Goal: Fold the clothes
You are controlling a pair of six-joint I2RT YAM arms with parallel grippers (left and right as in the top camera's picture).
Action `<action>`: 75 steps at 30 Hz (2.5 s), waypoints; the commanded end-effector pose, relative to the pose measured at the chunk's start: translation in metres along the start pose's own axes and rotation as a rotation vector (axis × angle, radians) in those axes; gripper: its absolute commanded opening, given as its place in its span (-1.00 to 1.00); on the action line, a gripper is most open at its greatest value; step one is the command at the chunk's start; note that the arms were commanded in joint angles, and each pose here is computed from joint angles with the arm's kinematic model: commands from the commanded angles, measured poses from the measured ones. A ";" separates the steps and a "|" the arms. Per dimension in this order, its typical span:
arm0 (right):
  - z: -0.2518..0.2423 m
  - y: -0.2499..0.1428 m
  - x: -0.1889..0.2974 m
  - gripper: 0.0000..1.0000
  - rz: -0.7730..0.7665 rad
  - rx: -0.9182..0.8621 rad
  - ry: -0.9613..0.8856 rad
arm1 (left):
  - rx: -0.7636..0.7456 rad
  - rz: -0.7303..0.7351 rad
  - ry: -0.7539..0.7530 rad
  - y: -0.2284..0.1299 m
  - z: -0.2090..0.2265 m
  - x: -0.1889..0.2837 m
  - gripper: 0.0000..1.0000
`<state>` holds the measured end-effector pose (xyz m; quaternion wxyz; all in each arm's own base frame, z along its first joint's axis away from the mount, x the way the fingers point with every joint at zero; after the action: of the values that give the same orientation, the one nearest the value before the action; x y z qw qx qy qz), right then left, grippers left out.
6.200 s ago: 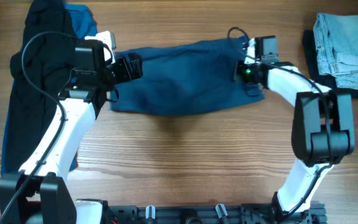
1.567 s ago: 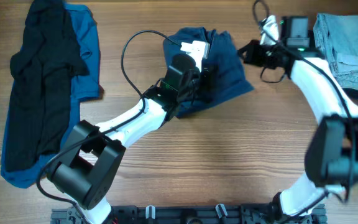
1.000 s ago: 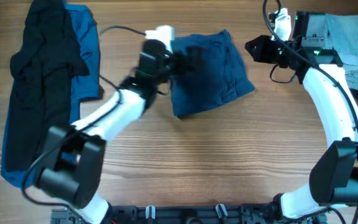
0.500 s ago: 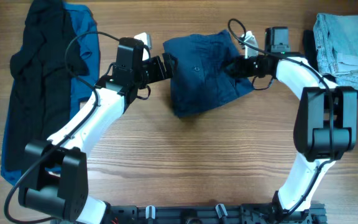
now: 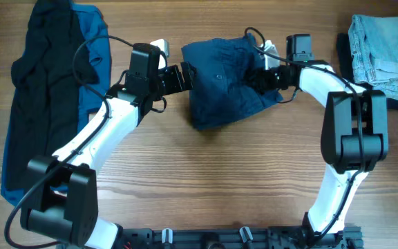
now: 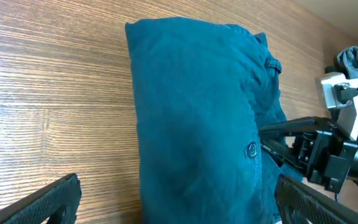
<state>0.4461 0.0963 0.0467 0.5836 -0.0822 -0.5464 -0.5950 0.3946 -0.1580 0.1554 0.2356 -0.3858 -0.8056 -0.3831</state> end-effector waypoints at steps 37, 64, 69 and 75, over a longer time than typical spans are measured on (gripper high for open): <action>-0.038 0.071 0.104 0.98 -0.267 -0.123 -0.468 | -0.033 -0.018 0.080 0.003 0.012 0.006 1.00; -0.009 0.046 -0.011 -0.92 -0.164 -0.155 -0.195 | 0.059 0.006 0.033 0.015 0.024 0.017 1.00; -0.032 0.041 -0.005 -0.91 -0.177 -0.186 -0.240 | 0.026 0.057 0.031 -0.003 0.016 0.001 1.00; -0.013 0.067 0.031 -0.89 -0.264 -0.153 -0.111 | -0.002 0.066 0.008 -0.010 0.006 -0.004 1.00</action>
<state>0.4924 0.0849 0.0675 0.4636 -0.1291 -0.5431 -0.6881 0.3888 -0.1507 0.1480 0.2572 -0.3982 -0.7952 -0.3781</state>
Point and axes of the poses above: each gripper's point midway between its finger pads, its own x axis back along the fingers, its own z axis along the line the jaws close on, y = z × x, the point moved 5 cm from there along x, back along the fingers, and after that the axes turned 10 degrees about x, right-handed, at the moved point
